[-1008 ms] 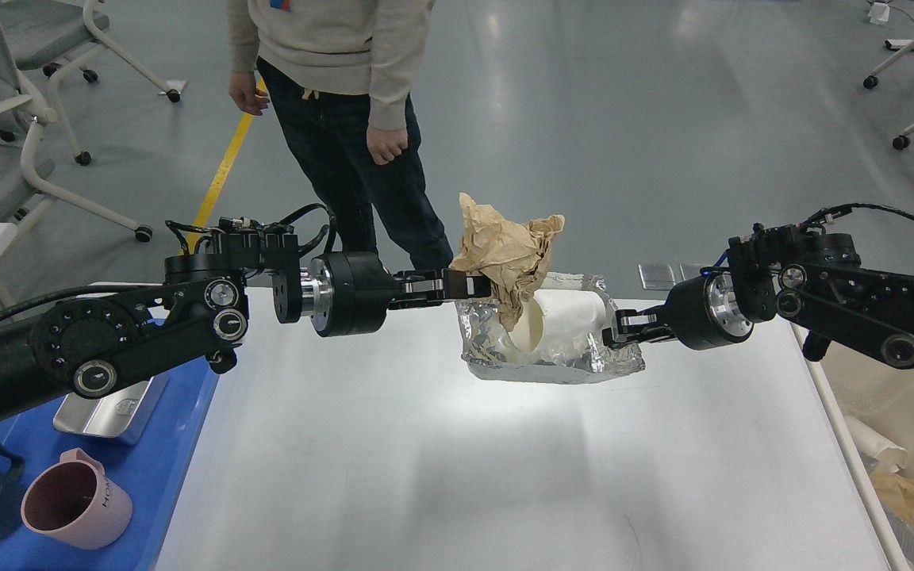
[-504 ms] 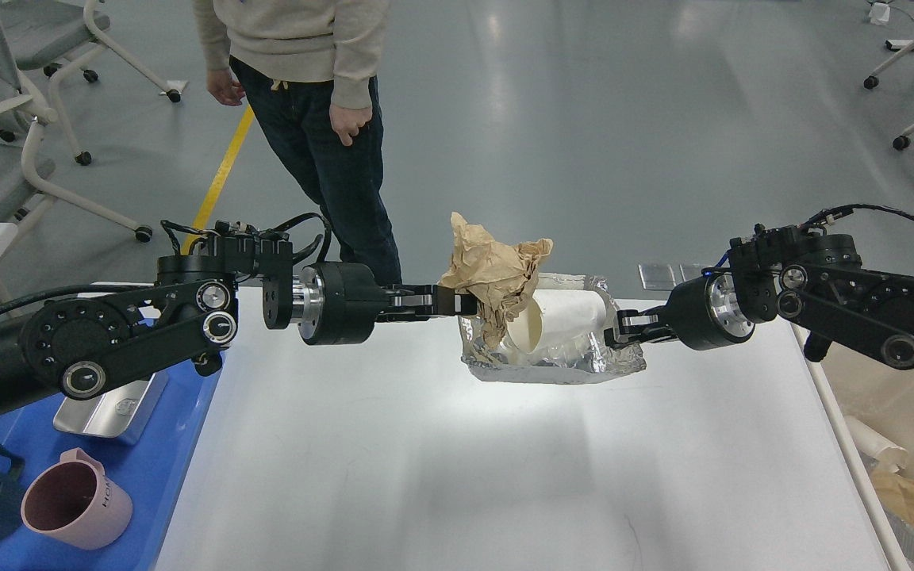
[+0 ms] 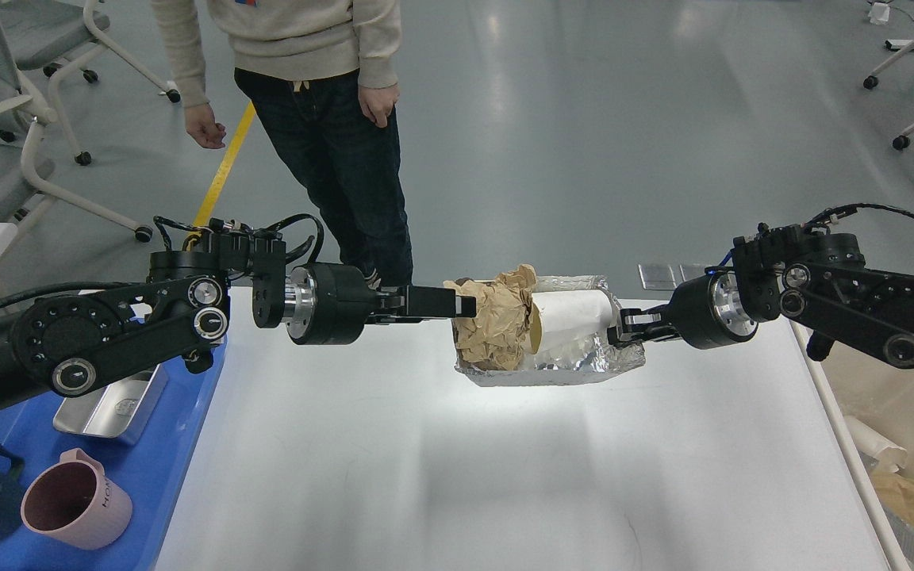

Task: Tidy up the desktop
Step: 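Raise the left gripper away from the foil bundle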

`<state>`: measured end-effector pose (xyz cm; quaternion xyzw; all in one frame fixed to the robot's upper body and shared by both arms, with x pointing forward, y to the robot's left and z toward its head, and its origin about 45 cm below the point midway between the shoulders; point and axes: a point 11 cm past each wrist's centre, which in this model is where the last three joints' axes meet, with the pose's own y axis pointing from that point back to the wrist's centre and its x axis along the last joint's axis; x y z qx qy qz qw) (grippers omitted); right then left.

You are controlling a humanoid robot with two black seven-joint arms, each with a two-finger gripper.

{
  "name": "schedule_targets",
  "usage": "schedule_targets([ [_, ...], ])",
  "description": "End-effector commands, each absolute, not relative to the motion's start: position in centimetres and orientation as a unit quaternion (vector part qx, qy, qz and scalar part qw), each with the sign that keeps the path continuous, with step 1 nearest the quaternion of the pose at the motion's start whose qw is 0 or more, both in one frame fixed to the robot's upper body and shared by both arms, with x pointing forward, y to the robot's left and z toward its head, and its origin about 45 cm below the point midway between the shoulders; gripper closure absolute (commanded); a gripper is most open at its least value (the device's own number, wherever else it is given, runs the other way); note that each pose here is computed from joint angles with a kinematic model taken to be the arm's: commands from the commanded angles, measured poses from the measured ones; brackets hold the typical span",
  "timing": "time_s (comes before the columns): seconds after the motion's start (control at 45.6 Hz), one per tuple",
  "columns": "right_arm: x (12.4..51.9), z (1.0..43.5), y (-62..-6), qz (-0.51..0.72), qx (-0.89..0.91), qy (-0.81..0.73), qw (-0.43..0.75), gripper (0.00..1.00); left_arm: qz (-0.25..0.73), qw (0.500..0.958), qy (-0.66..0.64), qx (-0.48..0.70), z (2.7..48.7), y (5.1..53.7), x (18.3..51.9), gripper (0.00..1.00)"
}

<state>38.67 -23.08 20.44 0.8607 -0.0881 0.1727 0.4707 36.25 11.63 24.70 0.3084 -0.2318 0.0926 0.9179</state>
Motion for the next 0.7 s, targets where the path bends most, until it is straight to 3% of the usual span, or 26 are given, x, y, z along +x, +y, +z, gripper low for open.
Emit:
schedule_targets([
  [0.0,38.7,20.3,-23.3,0.170,0.860,-0.090,0.472,1.00,0.103,0.924,-0.225,0.291,25.8,11.6,36.6,0.11],
  [0.241,38.6,20.2,-23.7,0.166,0.861,-0.093,0.472,1.00,0.165,0.934,-0.213,0.237,30.0,13.1,38.6,0.09],
  [0.46,38.5,20.1,-25.0,0.158,0.858,-0.105,0.478,1.00,0.222,0.916,-0.212,0.260,30.6,18.9,39.8,0.09],
  [0.679,38.6,20.4,-26.9,0.146,0.857,-0.133,0.475,1.00,0.345,0.926,-0.116,0.104,33.7,22.8,40.9,0.09],
])
